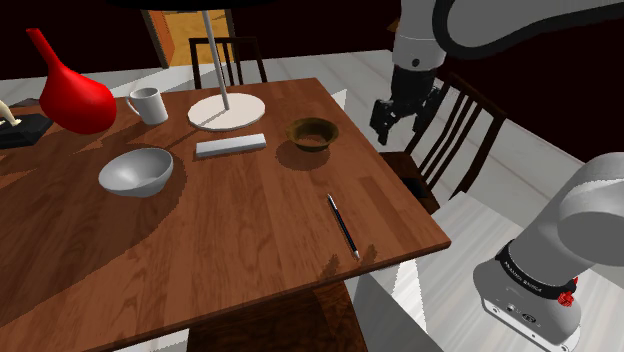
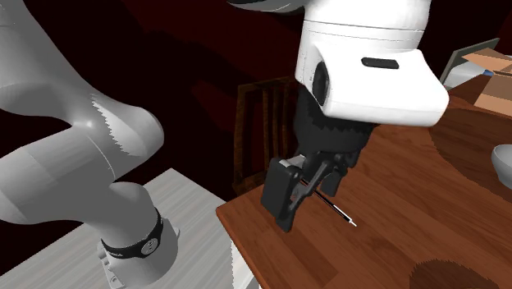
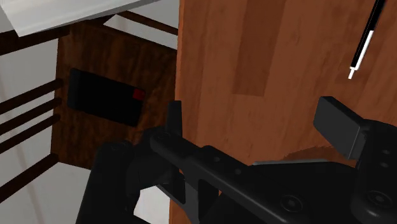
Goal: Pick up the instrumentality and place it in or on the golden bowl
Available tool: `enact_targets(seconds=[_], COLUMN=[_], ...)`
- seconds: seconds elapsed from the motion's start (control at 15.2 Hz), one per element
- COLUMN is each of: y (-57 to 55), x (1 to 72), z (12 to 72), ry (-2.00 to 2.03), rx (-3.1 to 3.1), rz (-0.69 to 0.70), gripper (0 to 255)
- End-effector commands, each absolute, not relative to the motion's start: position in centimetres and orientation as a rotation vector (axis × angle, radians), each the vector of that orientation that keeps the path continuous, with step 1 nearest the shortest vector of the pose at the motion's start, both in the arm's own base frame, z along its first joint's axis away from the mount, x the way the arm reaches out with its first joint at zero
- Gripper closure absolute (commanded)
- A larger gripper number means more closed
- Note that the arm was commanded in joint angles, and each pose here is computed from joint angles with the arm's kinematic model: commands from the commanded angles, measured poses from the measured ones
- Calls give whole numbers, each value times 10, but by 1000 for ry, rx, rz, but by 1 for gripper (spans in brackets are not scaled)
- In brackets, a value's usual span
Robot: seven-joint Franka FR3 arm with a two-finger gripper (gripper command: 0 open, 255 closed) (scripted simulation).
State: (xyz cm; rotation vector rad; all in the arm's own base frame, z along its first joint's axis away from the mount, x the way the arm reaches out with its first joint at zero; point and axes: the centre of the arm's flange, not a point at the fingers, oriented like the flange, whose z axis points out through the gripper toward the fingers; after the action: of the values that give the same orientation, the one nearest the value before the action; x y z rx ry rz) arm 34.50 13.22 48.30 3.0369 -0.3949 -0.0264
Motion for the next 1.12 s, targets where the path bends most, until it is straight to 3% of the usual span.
enact_targets(seconds=[0.0, 1.06], y=[151, 276], x=[351, 400], z=[468, 360], ry=[-427, -607], rx=[3037, 3029], rz=[-17, 30], gripper=[0, 0])
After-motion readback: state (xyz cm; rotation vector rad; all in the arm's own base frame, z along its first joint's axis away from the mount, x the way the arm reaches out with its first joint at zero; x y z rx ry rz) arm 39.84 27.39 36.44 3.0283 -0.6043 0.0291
